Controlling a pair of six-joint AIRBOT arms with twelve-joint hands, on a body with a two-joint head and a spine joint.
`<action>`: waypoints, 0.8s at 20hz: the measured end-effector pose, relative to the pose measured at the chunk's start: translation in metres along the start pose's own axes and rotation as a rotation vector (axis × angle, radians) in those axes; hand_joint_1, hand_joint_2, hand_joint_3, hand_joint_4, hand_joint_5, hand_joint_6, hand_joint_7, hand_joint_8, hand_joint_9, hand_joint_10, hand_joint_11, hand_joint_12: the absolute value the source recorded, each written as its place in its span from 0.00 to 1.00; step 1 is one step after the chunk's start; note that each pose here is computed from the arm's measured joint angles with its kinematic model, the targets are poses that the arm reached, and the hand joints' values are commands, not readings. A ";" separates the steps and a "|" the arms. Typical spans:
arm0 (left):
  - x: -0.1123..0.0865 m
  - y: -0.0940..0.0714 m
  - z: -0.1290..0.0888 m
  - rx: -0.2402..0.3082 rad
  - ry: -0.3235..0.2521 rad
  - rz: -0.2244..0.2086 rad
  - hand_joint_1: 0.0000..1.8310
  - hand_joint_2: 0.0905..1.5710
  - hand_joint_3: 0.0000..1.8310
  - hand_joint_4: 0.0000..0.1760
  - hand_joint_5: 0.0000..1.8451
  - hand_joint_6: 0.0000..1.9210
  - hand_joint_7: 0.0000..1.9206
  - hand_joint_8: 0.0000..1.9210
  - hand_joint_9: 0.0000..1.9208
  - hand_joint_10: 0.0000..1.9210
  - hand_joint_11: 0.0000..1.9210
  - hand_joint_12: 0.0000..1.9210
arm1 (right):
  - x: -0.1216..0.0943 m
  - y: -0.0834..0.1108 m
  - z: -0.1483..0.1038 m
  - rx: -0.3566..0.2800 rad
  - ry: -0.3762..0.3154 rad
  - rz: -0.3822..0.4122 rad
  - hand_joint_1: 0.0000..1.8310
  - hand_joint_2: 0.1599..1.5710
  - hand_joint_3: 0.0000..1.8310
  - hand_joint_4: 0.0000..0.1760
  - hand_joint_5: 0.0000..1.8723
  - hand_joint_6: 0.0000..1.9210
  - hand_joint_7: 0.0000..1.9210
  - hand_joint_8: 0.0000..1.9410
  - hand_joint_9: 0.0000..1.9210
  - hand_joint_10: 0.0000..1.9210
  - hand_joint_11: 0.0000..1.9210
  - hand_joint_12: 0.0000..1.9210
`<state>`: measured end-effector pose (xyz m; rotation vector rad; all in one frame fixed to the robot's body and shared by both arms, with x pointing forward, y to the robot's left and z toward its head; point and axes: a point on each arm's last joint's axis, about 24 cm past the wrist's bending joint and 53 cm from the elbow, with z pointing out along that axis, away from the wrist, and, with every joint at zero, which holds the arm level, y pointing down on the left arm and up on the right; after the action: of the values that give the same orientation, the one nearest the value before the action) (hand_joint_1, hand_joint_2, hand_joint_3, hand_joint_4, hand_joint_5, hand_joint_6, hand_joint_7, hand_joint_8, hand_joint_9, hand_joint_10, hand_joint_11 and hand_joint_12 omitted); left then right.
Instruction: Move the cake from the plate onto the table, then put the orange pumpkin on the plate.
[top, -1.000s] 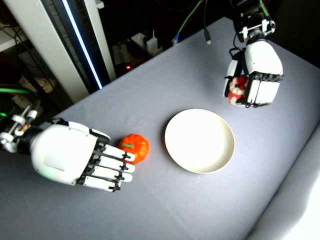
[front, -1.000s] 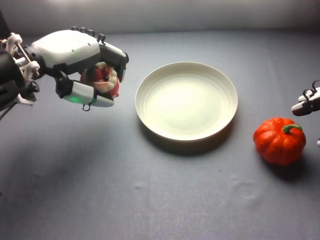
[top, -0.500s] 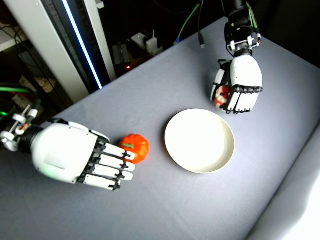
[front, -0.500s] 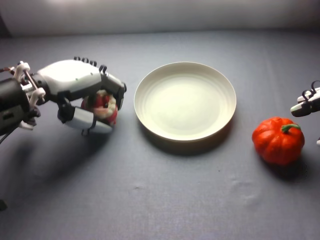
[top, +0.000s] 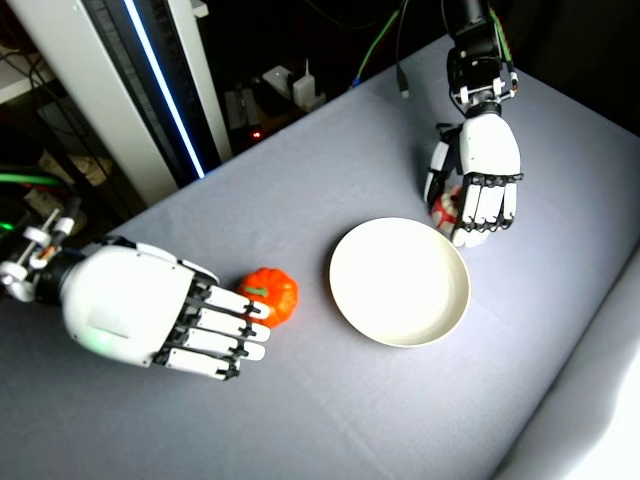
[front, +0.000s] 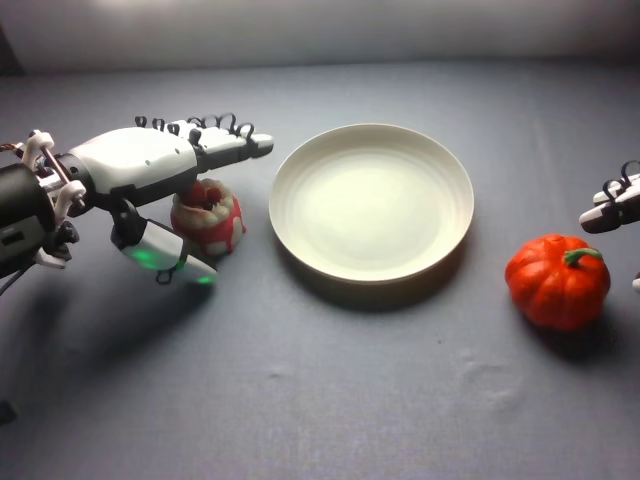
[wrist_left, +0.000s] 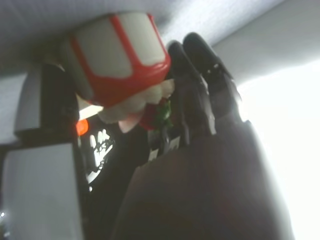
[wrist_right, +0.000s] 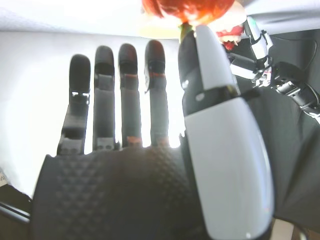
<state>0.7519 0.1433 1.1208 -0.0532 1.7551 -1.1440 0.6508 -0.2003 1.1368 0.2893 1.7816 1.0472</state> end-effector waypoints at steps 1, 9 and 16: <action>-0.001 -0.001 0.000 0.005 -0.003 -0.002 0.54 0.42 0.00 0.66 0.00 0.00 0.00 0.00 0.00 0.00 0.00 0.81 | 0.000 0.000 0.000 0.000 0.001 -0.001 0.57 0.71 0.00 0.00 0.36 0.00 0.27 0.00 0.23 0.00 0.00 0.73; -0.077 -0.029 -0.046 0.092 -0.186 -0.104 0.59 0.59 0.00 0.51 0.02 0.00 0.00 0.00 0.02 0.00 0.02 0.28 | -0.002 -0.001 -0.002 0.005 0.000 -0.006 0.51 0.65 0.00 0.00 0.28 0.00 0.22 0.00 0.19 0.00 0.00 0.60; -0.084 -0.043 -0.062 0.142 -0.213 -0.133 0.61 0.56 0.00 0.38 0.03 0.00 0.00 0.00 0.02 0.01 0.00 0.59 | 0.001 -0.009 -0.001 0.025 0.025 -0.043 0.44 0.54 0.00 0.36 0.03 0.00 0.00 0.00 0.01 0.00 0.00 0.27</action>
<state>0.7291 0.2029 1.2132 -0.2015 1.4968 -1.3069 0.6520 -0.2053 1.1299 0.2529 1.8164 1.0030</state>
